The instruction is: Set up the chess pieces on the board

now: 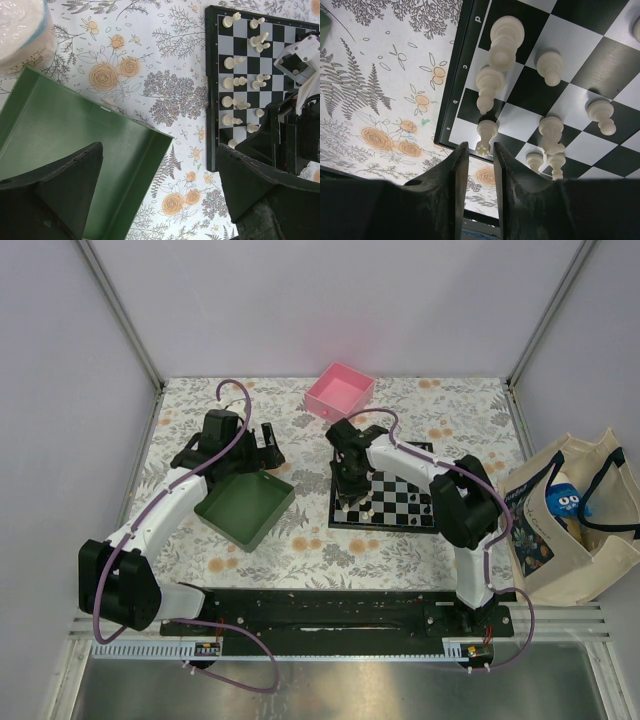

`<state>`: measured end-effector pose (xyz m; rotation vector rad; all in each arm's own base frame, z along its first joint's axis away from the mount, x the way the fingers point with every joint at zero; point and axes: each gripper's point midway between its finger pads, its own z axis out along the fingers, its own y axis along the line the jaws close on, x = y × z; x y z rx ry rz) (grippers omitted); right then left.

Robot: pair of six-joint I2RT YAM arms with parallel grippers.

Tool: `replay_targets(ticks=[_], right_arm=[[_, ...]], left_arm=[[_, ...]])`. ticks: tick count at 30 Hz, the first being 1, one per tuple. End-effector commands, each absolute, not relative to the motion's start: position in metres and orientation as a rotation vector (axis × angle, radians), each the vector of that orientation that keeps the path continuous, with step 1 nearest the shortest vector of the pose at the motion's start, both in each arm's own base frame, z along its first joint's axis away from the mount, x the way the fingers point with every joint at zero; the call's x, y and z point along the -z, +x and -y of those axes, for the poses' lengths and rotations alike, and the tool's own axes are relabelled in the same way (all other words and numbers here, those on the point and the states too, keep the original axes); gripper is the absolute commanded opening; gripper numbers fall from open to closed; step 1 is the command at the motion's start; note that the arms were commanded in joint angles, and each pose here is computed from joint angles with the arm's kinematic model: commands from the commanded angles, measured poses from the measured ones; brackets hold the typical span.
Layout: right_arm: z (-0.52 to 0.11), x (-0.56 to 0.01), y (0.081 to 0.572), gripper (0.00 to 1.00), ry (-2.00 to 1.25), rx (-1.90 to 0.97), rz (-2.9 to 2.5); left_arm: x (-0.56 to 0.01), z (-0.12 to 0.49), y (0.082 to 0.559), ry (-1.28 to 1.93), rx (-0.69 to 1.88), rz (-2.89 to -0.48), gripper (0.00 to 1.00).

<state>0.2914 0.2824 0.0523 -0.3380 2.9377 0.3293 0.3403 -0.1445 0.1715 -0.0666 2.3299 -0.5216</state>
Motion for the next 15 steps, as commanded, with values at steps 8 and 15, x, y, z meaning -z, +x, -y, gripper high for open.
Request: replay_targets(ticks=[8, 15], right_arm=[[-0.288, -0.055, 0.289, 0.17, -0.383, -0.345, -2.922], [-0.297, -0.059, 0.275, 0.15, -0.405, -0.375, -2.923]], left_arm=[[-0.179, 0.150, 0.347, -0.050, 0.553, -2.290, 0.99], [-0.180, 0.150, 0.347, -0.052, 0.553, -2.287, 0.99]])
